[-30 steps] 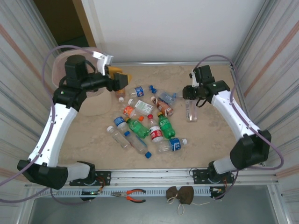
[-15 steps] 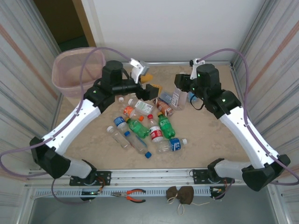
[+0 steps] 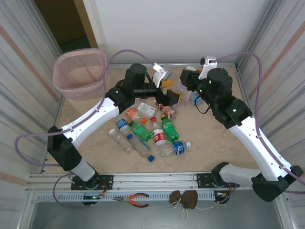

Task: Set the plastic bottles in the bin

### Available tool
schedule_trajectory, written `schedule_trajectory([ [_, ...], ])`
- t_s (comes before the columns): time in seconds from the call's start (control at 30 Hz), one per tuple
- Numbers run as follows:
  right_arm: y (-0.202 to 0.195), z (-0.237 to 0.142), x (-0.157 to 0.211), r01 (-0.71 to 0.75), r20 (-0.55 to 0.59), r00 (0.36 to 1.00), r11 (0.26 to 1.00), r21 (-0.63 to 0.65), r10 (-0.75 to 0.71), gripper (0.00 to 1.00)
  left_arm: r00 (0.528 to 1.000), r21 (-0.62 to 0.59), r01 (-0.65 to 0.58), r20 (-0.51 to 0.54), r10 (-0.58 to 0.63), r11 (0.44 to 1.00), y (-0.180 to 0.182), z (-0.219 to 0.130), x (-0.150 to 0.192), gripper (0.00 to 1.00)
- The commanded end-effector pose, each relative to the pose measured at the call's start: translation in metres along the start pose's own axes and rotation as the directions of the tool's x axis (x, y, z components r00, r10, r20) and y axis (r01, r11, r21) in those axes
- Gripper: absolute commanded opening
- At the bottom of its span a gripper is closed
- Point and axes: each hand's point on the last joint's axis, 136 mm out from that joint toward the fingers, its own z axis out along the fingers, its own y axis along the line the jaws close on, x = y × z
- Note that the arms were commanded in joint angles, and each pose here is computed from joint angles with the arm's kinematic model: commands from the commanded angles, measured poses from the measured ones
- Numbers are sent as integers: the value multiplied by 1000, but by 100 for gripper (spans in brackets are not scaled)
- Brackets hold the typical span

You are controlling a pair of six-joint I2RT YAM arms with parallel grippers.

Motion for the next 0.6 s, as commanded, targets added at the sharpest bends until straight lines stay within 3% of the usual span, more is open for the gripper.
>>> schedule_trajectory([
  [0.0,5,-5,-6,-28,37,999,999,-15,29,38,997,39,-25,68,22,999,-15,3,-27,96],
  [0.3,7,-6,-9,-19,44,999,1000,-22,20,38,997,85,-34,68,28,996,-26,15,-32,90],
  [0.57,9,-6,-8,-17,38,999,999,-30,18,38,998,121,-50,52,44,991,-35,22,-32,77],
])
